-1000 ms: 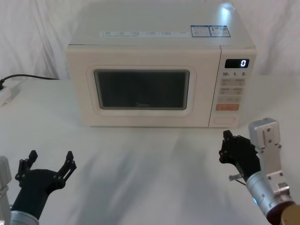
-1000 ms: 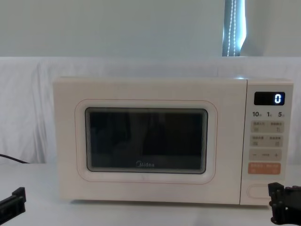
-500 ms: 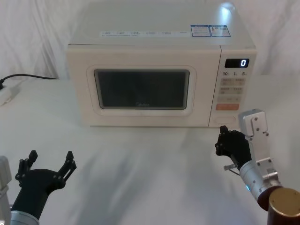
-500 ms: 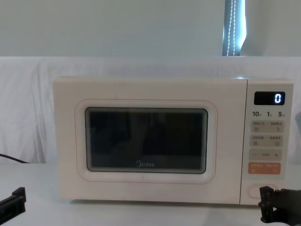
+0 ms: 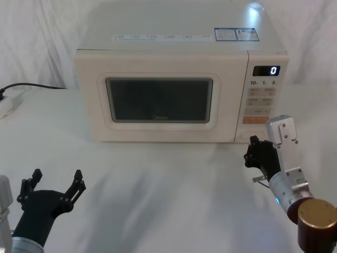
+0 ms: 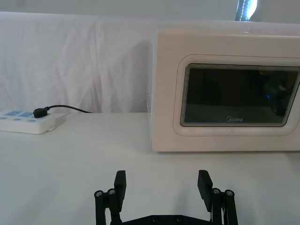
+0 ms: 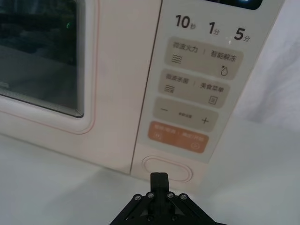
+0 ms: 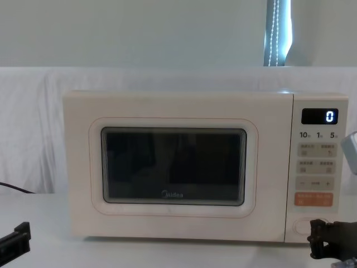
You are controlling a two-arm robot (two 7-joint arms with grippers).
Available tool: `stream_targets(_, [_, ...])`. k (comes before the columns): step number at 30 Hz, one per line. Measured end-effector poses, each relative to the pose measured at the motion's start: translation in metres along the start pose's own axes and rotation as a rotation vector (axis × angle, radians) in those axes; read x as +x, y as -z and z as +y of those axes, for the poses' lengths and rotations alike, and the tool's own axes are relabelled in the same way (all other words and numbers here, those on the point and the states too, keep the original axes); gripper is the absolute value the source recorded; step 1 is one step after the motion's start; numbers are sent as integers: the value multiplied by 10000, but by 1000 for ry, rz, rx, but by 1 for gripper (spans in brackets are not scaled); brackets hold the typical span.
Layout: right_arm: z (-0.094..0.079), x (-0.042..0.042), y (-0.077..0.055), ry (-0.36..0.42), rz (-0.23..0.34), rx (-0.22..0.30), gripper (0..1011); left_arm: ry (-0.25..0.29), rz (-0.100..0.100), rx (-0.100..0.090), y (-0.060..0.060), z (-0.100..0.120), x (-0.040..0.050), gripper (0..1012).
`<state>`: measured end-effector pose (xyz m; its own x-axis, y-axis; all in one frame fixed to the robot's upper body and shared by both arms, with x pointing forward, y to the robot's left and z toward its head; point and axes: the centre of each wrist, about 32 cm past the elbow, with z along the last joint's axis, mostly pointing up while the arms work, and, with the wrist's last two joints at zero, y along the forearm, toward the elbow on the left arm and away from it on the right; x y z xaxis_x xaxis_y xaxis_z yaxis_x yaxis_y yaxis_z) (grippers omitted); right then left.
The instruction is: Press the button to open the microwave door with one hand; close the microwave door with the other hand.
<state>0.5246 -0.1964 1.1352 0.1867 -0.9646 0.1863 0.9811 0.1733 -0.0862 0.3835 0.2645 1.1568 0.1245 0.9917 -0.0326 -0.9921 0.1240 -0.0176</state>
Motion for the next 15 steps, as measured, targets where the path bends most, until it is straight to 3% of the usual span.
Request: stream_targets(15, [163, 61, 27, 22, -9, -18, 0, 0, 0, 0, 0, 0, 0, 1001])
